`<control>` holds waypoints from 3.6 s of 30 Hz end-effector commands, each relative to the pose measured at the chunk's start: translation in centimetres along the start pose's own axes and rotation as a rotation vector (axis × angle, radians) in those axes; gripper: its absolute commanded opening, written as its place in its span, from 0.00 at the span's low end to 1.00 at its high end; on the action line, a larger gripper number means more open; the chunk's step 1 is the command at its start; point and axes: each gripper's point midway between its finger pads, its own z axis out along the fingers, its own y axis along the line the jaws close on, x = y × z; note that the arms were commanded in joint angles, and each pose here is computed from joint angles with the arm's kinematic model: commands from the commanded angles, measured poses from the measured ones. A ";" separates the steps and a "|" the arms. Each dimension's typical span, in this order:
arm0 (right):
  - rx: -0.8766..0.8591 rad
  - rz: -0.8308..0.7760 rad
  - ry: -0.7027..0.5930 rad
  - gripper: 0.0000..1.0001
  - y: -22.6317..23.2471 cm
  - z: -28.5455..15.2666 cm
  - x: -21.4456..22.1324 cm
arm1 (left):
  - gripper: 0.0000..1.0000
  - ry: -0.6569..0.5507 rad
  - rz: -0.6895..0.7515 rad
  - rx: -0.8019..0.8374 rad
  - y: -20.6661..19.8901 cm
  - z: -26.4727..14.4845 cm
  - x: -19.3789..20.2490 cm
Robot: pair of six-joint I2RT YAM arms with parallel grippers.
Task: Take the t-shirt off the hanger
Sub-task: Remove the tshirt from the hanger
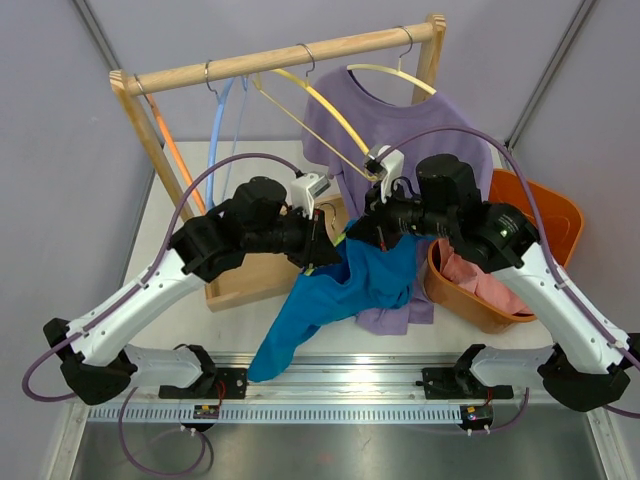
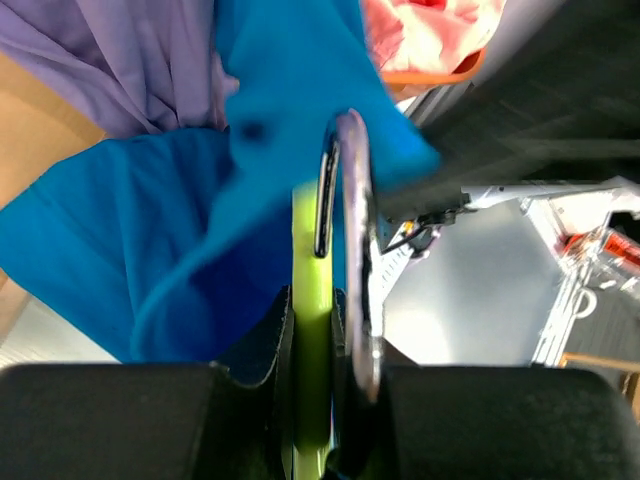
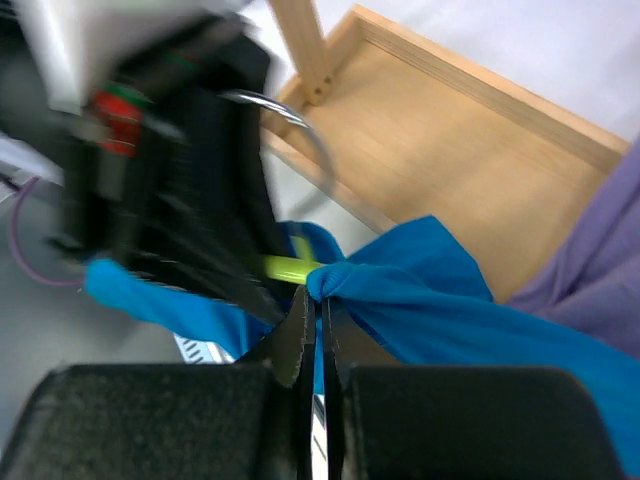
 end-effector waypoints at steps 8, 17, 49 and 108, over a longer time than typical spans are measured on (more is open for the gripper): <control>-0.269 -0.251 -0.112 0.00 7.1 -2.1 -3.2 | 0.00 -0.044 0.210 0.128 -1.7 -0.4 -1.0; -0.284 -0.537 0.061 0.19 5.2 -2.9 1.8 | 0.00 -0.140 0.360 0.268 -3.7 -3.0 -0.4; -0.323 -0.717 0.185 0.00 3.9 -1.5 2.3 | 0.00 -0.155 0.541 0.289 -4.5 -3.8 -1.8; 0.132 -0.674 0.045 0.00 -1.7 -13.2 6.2 | 0.00 -0.244 -0.311 -0.894 17.1 -4.4 2.6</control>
